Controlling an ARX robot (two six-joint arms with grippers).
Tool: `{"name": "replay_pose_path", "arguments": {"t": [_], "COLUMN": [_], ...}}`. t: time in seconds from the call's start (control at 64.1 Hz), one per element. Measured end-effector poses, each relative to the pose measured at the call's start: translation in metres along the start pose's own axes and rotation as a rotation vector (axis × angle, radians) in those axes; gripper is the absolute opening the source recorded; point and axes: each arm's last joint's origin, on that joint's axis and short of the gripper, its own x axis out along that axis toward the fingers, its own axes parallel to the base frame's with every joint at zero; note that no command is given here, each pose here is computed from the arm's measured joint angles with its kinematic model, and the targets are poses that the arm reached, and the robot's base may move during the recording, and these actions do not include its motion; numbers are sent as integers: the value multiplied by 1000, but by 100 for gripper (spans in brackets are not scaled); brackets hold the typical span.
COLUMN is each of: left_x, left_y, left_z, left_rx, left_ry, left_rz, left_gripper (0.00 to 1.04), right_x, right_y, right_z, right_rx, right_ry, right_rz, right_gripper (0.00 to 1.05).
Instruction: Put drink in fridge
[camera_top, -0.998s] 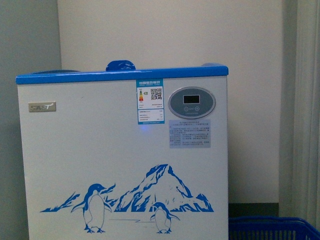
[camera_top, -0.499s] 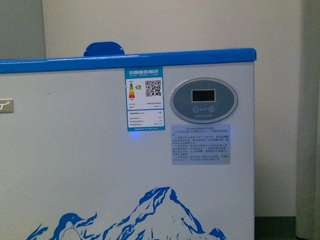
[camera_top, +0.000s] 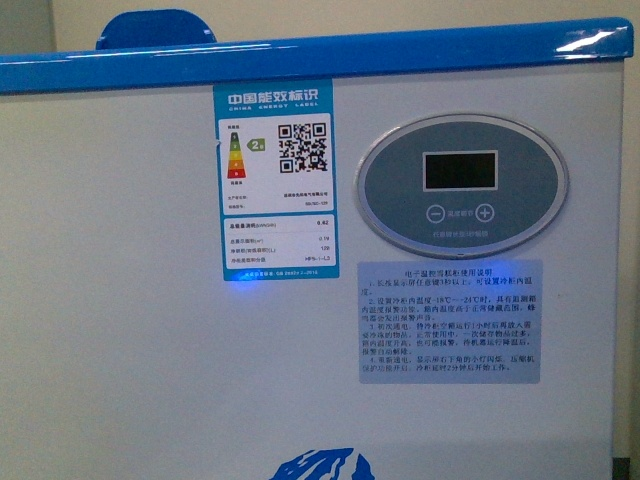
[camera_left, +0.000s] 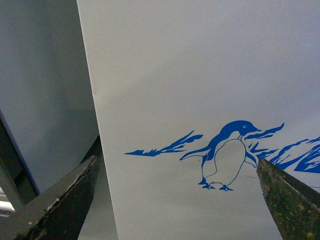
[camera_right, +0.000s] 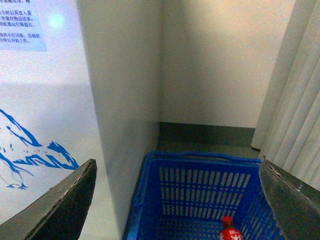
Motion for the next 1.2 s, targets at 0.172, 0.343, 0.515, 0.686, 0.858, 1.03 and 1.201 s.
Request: {"name": "replay_pose_path", "arguments": {"t": [0.172,0.343,0.515,0.686,0.858,1.03,1.201], "left_x": [0,0,0,0,0,0,0], "left_y": [0,0,0,0,0,0,0], "left_z": [0,0,0,0,0,0,0], "left_rx": [0,0,0,0,0,0,0], "left_ry": [0,0,0,0,0,0,0], "left_rz": [0,0,-1,0,0,0,0], "left_gripper": [97,97,97,97,97,97,97], "right_x": [8,41,91,143,187,217,239], "right_y": [-16,-54,-88,-100,-95,-94,-103], "right_z": [-1,-1,-18,-75,-137,-193,-242], "right_rx": [70,90,51,11,-32,-123,-207], "right_ry": [378,517,660,862,989,1054,1076], "right_rz": [-297,-397,-419,-350,-305,-312,-354], "right_gripper": [97,97,97,97,97,97,97]}}
